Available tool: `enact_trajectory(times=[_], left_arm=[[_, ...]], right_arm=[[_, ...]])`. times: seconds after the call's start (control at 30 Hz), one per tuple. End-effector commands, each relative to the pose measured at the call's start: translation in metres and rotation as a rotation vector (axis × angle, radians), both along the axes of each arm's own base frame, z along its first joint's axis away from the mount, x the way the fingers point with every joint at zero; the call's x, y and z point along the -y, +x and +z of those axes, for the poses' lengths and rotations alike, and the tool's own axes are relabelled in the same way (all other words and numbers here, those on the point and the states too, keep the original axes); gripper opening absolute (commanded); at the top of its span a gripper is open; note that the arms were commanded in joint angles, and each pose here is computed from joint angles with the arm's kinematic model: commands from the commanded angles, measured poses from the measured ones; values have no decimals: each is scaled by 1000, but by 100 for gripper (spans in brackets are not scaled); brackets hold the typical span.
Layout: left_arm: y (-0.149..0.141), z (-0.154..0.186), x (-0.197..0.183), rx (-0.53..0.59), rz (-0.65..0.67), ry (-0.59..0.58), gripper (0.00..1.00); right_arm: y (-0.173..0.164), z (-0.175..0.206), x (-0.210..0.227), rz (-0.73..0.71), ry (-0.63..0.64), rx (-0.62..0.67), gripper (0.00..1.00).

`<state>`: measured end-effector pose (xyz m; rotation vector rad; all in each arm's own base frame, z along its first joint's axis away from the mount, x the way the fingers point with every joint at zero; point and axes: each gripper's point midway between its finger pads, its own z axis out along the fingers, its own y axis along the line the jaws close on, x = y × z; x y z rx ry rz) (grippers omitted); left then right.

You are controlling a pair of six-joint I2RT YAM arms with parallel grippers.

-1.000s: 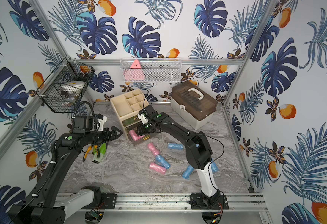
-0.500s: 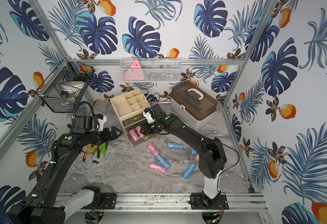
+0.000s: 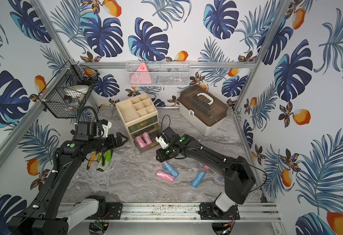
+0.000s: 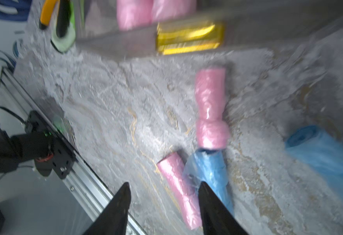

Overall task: Sort the rolls of trash bags by color and place them into the drawer
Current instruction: Pick up the roll of trash bags from the center of the board.

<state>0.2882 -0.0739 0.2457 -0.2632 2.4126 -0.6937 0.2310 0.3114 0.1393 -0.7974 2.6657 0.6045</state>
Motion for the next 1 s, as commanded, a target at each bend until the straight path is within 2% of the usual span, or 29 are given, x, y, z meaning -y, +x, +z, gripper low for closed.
enact_trajectory(times=[0.0,0.27,0.67,0.8,0.97], left_arm=[[1,2,-1,14,2,-1,99],[0,-1,1,8,1,-8,99],[-1,-2,0,3,-2,-1,99],[0,-2,0,4,-3,2,99],[2,-3,0,0,-3,-4,99]], right_arm=[[-20,-19,14,27,-108,18,57],[-58,-72,21,95,-253,-12,57],[-54,-110,21,95,-389,19,55],[-55,-114,19,97,-395,18,50],[-54,-114,20,94,-403,25,37]])
